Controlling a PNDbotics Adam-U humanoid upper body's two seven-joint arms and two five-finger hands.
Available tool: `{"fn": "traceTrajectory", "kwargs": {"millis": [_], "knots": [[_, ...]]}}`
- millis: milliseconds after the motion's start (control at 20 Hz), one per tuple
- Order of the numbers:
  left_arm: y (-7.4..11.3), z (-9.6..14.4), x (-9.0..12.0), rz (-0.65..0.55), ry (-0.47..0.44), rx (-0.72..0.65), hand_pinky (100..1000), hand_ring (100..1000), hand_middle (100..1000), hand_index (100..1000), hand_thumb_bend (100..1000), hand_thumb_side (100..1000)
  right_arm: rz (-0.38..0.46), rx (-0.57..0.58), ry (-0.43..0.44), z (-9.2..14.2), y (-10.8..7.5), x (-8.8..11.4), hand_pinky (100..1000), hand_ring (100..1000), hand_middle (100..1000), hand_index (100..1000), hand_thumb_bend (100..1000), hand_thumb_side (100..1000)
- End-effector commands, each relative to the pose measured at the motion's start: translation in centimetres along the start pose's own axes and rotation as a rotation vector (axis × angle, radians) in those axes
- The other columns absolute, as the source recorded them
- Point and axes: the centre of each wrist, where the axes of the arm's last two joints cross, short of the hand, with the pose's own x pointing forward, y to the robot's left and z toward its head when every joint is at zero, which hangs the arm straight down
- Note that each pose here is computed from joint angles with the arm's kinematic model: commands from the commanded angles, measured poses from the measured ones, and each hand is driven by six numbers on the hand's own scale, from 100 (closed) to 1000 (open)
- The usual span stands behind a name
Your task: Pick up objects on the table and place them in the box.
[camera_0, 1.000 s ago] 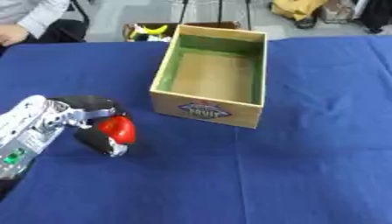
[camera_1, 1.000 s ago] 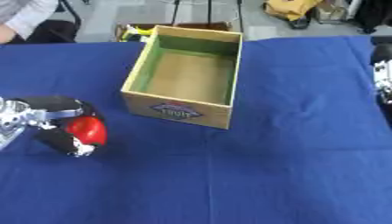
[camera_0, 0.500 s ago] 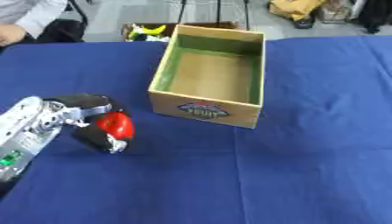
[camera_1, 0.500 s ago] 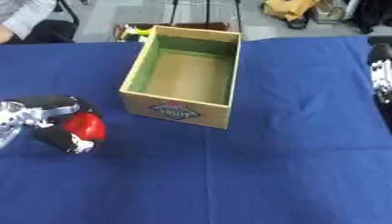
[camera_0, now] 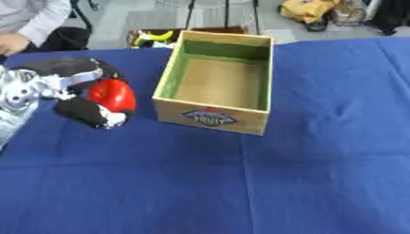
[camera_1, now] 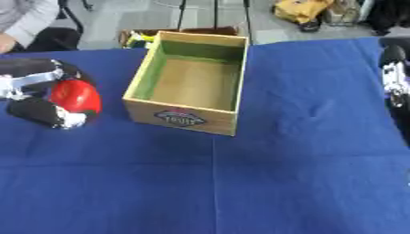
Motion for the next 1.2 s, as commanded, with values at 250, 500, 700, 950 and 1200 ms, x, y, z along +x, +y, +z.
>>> {"fn": "traceTrajectory", "kwargs": {"millis": [250,500,700,950,1200], "knots": [[5.7,1.2,1.3,-0.053,-0.013,0.184,164,485,767,816,100,501,0.014,0.001,-0.051,-0.8,-0.8,0.7,809,872,820,836,100,1000],[8.0,-1.4,3.0,-0.056,-0.049,0.257,154,477,754,816,100,500,-0.011,0.012,-0.102,-1.7,-0.7,1.6,809,872,820,836,100,1000],[8.6,-3.7,3.4,-0.044,-0.047,0.315,144,468,746,819,100,501,-0.035,0.013,-0.15,-2.4,-0.6,2.3,808,871,822,836,100,1000],[8.6,-5.7,2.9,-0.029,-0.017,0.373,139,464,734,814,100,502,-0.057,0.008,-0.202,-3.1,-0.6,3.1,808,871,824,836,100,1000],[8.4,-7.0,2.7,-0.034,-0.004,0.412,136,462,727,810,100,502,-0.073,0.005,-0.239,-3.6,-0.5,3.6,808,870,824,837,100,1000]]}}
